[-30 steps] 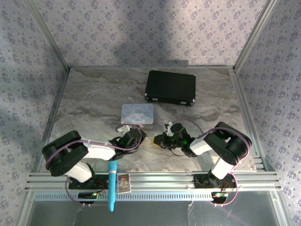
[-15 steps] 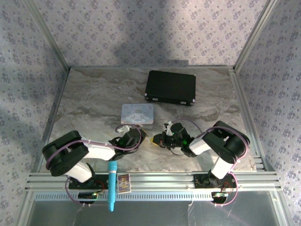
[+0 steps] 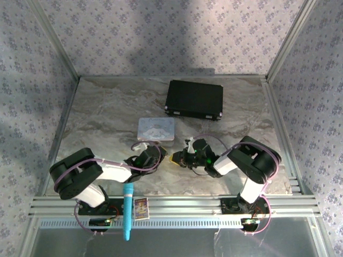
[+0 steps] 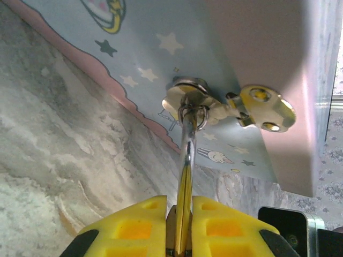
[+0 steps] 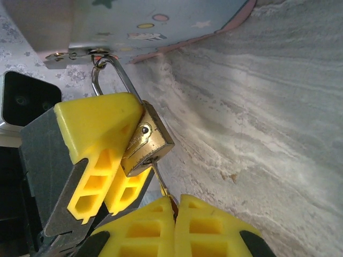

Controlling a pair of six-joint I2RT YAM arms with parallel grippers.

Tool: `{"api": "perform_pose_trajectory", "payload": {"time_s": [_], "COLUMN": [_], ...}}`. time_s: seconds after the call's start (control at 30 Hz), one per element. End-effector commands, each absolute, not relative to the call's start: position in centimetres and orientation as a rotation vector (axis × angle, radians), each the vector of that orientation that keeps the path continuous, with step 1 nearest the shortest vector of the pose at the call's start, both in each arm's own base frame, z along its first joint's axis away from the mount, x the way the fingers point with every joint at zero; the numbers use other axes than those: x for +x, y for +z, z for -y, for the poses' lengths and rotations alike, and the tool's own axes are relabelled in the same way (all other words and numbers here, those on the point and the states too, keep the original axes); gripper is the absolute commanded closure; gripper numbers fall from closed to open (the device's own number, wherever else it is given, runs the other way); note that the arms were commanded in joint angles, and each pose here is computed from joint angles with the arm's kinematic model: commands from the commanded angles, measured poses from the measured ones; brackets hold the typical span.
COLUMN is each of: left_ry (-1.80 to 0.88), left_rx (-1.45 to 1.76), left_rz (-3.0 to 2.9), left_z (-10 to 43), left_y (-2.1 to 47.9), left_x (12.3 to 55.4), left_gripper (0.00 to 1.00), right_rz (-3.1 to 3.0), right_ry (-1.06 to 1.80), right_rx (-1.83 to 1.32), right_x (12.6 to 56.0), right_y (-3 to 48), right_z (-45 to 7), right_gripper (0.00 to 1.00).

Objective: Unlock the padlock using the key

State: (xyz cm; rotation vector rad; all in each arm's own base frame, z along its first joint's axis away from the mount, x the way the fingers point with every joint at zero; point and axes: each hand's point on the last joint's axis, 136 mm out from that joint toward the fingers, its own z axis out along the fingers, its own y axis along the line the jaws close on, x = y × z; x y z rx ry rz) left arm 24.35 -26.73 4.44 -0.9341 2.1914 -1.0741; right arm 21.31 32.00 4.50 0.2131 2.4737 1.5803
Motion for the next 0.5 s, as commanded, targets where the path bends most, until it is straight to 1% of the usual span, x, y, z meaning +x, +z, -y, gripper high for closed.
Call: {"api": "perform_pose_trajectory", "payload": {"time_s": [0.0,0.27,0.47], "left_ry": [-1.090,-1.145,-1.188], "left_rx": [-0.946,-0.916,-0.876], "left_rz": [-2.245,-2.222,-2.186], "left_z": [27.0,27.4,27.8], "left_y": [3.3,4.3,4.9], "left_x": [23.4,23.3,23.6], "left_gripper": [1.00,1.00,1.00], "right_rz": [-2.379,-2.383,-2.365], "right_ry": [1.690,1.791,1.889], "right_rx": [0.210,0.356,0.405], "right_x": [22.5,23.6,23.7], "right_y": [6.7,5.7,5.8], "right_z": [-33.4,-33.2,-33.8], "right_gripper": [1.00,1.00,1.00]}}
